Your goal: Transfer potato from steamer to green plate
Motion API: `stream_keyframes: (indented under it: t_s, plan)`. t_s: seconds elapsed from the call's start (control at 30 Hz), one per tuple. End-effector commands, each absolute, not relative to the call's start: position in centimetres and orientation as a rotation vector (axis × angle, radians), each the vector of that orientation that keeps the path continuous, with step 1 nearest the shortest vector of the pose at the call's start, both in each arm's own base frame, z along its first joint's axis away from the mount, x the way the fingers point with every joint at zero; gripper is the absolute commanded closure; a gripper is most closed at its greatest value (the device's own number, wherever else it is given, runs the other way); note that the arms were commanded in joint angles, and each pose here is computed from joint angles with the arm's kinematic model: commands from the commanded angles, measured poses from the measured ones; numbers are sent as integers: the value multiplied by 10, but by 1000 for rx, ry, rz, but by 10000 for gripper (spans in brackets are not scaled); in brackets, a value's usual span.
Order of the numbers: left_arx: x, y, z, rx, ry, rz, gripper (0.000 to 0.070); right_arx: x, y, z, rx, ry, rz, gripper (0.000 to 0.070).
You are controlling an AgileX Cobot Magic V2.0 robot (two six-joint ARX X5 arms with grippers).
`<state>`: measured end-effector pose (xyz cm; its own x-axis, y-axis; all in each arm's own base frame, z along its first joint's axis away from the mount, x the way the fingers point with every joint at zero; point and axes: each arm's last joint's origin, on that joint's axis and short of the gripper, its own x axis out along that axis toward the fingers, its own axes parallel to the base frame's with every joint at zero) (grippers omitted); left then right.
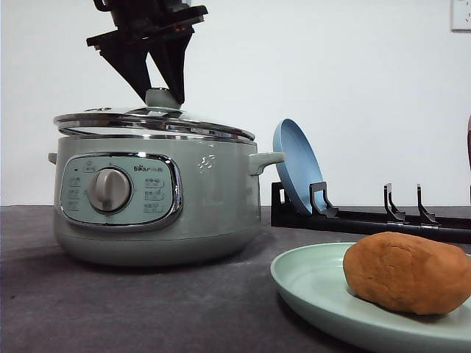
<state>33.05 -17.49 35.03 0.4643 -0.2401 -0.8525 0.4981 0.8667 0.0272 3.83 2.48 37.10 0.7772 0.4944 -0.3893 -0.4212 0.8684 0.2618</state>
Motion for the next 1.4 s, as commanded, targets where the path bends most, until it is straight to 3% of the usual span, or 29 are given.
stream_keyframes:
  t_s: [0.0, 0.77, 0.83, 0.93, 1.0, 1.37]
  plan:
    - [333, -177, 357, 298, 941, -470, 700, 38, 24, 376, 176, 443, 497, 0]
    - [346, -189, 331, 293, 1020, -522, 700, 38, 24, 376, 177, 438, 499, 0]
    - [346, -189, 331, 293, 1020, -522, 669, 38, 24, 376, 177, 438, 499, 0]
    - [346, -189, 331, 290, 1021, -520, 513, 38, 24, 376, 177, 438, 499, 0]
    - [346, -189, 331, 286, 1019, -519, 457, 38, 24, 376, 177, 438, 499, 0]
    - [349, -190, 333, 285, 985, -524, 488, 38, 24, 376, 177, 439, 499, 0]
